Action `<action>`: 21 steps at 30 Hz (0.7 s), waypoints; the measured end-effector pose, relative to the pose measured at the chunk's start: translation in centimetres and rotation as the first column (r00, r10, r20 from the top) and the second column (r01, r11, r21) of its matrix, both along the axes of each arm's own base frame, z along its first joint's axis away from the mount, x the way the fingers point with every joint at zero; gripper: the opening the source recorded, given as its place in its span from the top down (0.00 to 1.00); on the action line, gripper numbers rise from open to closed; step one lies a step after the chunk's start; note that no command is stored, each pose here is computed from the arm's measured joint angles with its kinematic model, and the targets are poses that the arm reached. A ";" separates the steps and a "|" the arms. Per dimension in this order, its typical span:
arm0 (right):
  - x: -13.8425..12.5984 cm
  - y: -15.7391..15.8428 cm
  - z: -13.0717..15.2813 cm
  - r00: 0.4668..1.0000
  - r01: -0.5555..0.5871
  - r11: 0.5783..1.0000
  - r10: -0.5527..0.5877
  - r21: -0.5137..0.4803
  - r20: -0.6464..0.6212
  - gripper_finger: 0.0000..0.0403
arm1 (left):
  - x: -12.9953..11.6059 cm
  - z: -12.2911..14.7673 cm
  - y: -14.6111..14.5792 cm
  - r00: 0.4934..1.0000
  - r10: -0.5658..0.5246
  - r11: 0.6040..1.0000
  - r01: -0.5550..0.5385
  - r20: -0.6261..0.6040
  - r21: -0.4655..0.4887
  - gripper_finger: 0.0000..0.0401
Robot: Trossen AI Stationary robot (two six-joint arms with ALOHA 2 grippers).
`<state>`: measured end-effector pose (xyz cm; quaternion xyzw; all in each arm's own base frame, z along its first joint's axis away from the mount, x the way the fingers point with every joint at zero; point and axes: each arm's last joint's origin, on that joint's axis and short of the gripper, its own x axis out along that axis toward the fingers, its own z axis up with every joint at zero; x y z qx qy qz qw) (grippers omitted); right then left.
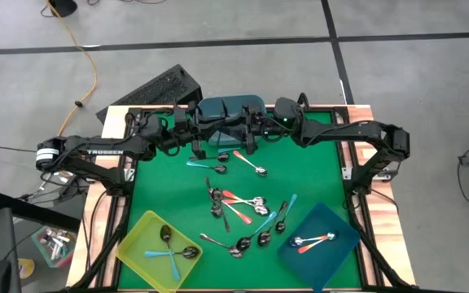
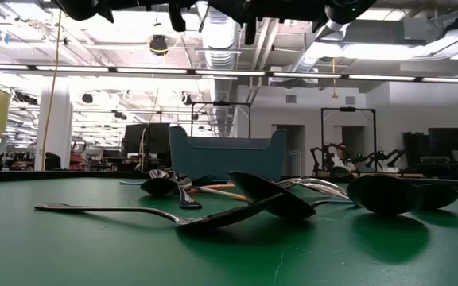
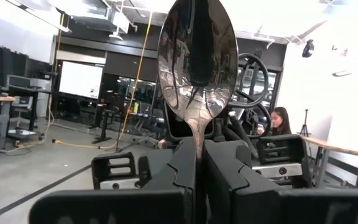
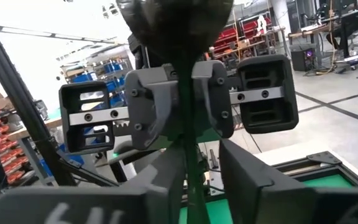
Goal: Sort silverware by color (type)
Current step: Put the black spoon into the light blue bin
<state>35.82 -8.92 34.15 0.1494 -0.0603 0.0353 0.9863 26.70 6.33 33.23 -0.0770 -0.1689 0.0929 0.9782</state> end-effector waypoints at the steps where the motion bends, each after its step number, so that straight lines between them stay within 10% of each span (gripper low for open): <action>1: 0.0 0.0 0.0 1.000 -0.004 1.000 0.004 -0.005 0.000 0.77 | 0.0 0.0 0.0 1.000 0.001 1.000 -0.001 0.000 -0.001 1.00; 8: 0.0 0.0 0.0 1.000 -0.019 0.999 0.019 -0.042 0.002 0.97 | 0.0 0.0 0.0 1.000 0.000 1.000 0.000 0.000 -0.015 1.00; 21: 0.0 0.0 0.0 1.000 -0.020 0.999 0.020 -0.025 -0.003 0.98 | 0.0 -0.1 0.1 1.000 0.015 0.998 -0.015 -0.004 -0.053 0.96</action>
